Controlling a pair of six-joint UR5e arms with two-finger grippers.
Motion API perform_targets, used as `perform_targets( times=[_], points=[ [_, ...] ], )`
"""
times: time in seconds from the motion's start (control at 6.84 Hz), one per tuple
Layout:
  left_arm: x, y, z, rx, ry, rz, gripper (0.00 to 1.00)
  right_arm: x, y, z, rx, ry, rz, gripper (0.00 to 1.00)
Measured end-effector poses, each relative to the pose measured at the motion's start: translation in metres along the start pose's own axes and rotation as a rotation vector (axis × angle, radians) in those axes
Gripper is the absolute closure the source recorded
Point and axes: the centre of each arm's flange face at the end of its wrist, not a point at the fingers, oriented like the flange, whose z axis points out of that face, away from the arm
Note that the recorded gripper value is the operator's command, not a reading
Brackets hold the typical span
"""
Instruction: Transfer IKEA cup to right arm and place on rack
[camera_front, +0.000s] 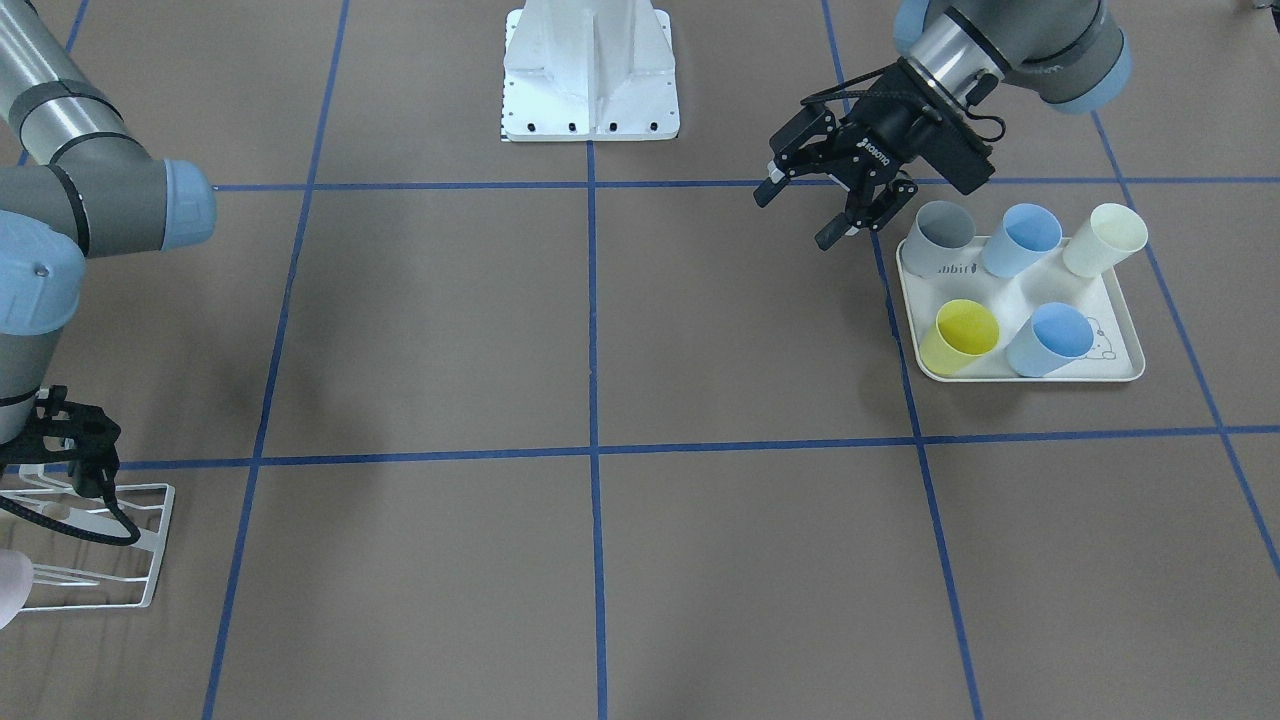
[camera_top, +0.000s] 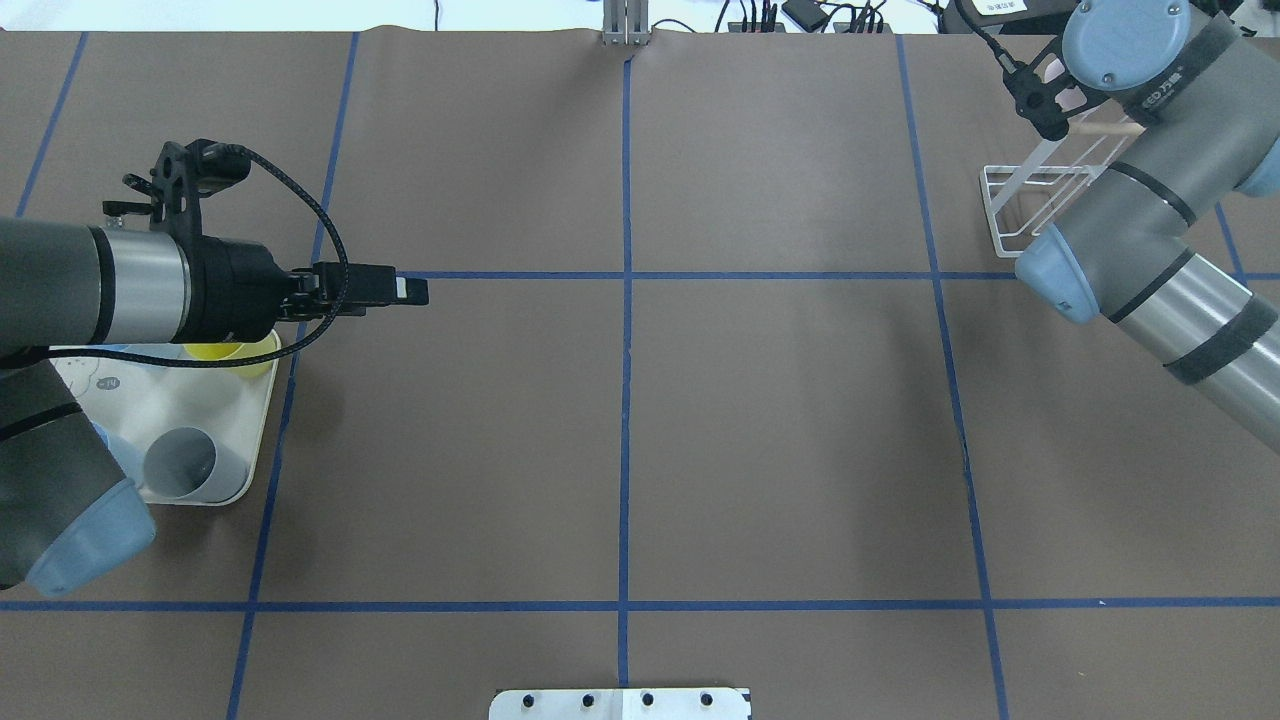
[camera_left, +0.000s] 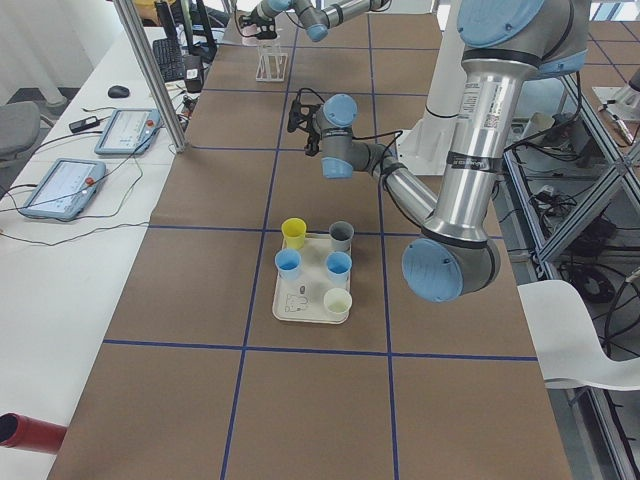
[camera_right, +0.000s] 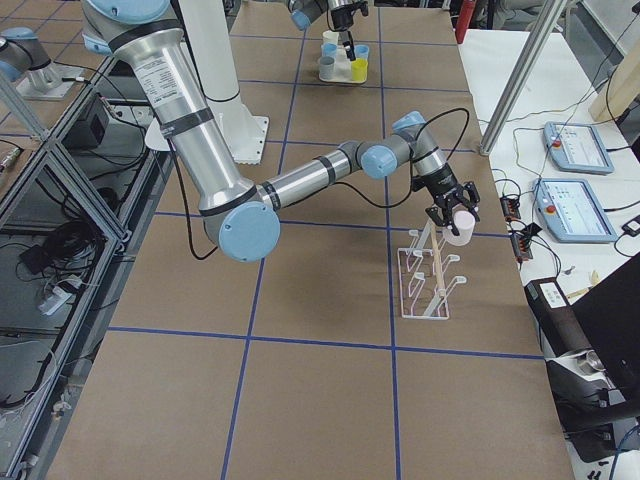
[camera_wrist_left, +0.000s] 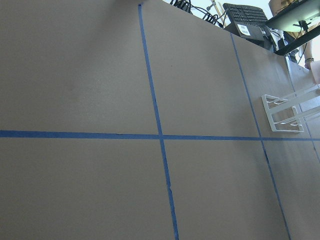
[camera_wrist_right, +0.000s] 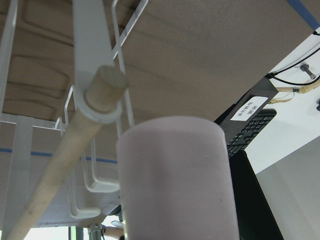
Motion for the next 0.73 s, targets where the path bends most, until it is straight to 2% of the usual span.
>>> perform_targets(
  times=[0.15,0.29,0.44,0.73],
  points=[
    [0.0,0.0,0.0,0.001,0.0,-0.001,0.0,-0.003,-0.005,0.001,-0.007,0.0,-0.001,0.98],
    [0.0,0.0,0.0,0.001,0.001,-0.002,0.0,-0.006,-0.012,0.001,-0.017,0.001,0.004,0.86],
    [0.0,0.0,0.0,0.001,0.001,-0.003,0.0,-0.009,-0.019,0.002,-0.024,0.001,0.008,0.64],
    [0.0,0.0,0.0,0.0,0.0,-0.004,0.0,-0.011,-0.024,0.002,-0.028,0.002,0.015,0.01]
  ],
)
